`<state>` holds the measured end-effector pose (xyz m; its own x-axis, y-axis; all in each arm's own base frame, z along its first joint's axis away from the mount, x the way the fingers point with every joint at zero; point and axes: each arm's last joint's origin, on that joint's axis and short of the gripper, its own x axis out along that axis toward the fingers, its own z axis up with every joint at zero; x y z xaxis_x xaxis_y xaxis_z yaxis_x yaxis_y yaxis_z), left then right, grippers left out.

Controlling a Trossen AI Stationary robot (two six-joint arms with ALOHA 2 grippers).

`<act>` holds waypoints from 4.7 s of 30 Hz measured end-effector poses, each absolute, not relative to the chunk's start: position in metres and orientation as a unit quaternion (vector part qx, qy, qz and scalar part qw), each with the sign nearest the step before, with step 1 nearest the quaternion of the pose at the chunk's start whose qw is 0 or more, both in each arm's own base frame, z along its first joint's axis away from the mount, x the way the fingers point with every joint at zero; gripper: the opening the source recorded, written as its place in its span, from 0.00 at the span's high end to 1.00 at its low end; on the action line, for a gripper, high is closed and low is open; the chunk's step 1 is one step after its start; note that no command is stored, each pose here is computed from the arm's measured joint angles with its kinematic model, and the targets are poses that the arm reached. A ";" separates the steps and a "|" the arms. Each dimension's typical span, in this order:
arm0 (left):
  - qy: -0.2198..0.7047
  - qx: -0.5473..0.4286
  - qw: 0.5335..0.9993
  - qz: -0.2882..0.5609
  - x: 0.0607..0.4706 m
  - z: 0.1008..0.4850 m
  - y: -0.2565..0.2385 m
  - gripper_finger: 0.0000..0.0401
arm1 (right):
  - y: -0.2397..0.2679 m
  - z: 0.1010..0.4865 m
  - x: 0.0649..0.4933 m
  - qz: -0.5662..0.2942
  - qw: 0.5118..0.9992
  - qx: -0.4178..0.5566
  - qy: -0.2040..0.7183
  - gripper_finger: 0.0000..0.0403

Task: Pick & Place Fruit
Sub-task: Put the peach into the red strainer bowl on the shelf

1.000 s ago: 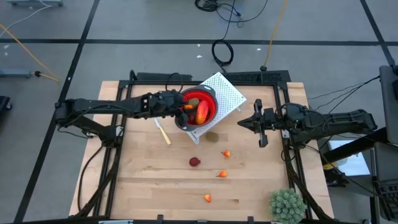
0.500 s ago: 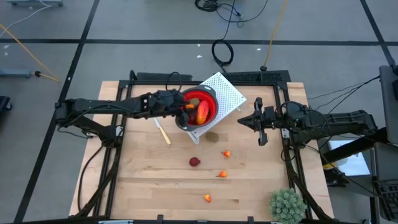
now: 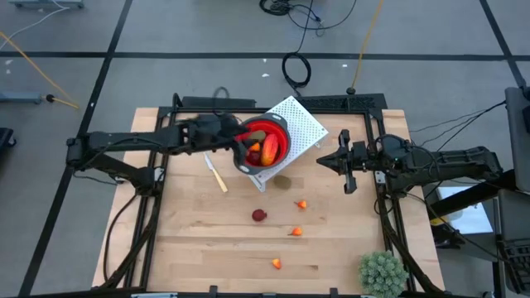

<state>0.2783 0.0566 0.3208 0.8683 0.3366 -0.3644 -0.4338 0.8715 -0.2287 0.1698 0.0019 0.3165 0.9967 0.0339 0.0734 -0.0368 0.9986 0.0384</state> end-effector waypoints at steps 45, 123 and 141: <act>0.126 -0.103 0.978 0.133 0.188 0.382 0.002 0.99 | 0.008 0.306 0.171 0.111 0.994 0.009 0.015 0.99; 0.122 -0.081 0.989 0.017 0.102 0.184 -0.007 0.94 | 0.084 0.260 0.268 0.051 0.861 0.015 0.507 0.96; 0.122 -0.080 0.989 0.017 0.102 0.185 -0.007 0.94 | 0.078 0.257 0.264 0.064 0.847 -0.028 0.527 0.65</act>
